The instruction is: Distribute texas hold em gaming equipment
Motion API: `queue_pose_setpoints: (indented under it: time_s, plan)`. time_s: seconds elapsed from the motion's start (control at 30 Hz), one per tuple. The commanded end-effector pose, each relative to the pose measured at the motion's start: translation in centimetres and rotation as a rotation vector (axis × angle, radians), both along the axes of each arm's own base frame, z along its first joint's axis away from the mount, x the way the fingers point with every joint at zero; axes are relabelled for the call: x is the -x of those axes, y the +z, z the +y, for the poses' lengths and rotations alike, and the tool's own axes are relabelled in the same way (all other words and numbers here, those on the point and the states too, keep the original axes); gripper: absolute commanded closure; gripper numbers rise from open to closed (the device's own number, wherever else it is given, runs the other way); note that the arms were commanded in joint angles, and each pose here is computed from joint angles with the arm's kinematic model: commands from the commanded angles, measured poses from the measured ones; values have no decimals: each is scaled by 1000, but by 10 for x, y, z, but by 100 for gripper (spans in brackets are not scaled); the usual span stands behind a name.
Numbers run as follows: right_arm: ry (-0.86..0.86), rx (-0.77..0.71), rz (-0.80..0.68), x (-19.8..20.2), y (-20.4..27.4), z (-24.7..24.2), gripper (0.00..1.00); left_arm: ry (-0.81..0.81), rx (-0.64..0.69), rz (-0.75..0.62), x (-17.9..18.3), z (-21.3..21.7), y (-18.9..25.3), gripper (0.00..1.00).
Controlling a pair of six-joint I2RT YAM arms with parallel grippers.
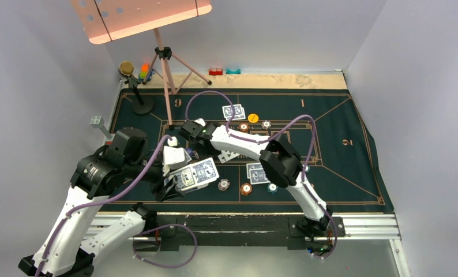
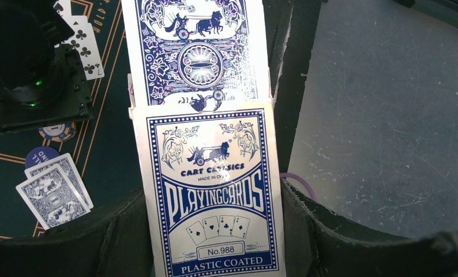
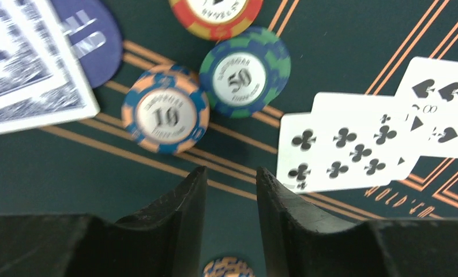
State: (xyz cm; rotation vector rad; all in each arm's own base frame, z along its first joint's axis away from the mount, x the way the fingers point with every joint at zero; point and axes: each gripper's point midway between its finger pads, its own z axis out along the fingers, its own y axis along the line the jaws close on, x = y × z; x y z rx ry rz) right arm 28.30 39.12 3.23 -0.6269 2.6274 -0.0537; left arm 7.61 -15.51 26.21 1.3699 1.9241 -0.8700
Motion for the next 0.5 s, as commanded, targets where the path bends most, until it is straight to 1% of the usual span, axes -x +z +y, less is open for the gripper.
queue_pose_setpoints:
  time_s: [0.0, 0.13, 0.23, 0.3, 0.33, 0.37, 0.47]
  plan:
    - [15, -239, 7, 13, 72, 26, 58, -9, 35, -49, 0, -2, 16, 100]
    - [-9, -339, -22, 6, 122, 8, 52, -9, 35, -47, -1, -2, 15, 100]
    - [-44, -438, -38, -4, 163, -18, 45, -10, 36, -44, 0, -2, 15, 100]
    - [-48, -539, -42, -4, 192, -33, 35, -9, 36, -42, 0, -3, 14, 100]
    - [-48, -594, -58, -3, 207, -41, 25, -10, 37, -42, 0, -3, 14, 100]
    - [-34, -661, -60, 1, 223, -45, 18, -11, 38, -43, 0, -3, 14, 100]
    - [28, -826, -48, 21, 258, -53, 13, -11, 33, -43, -1, -3, 12, 100]
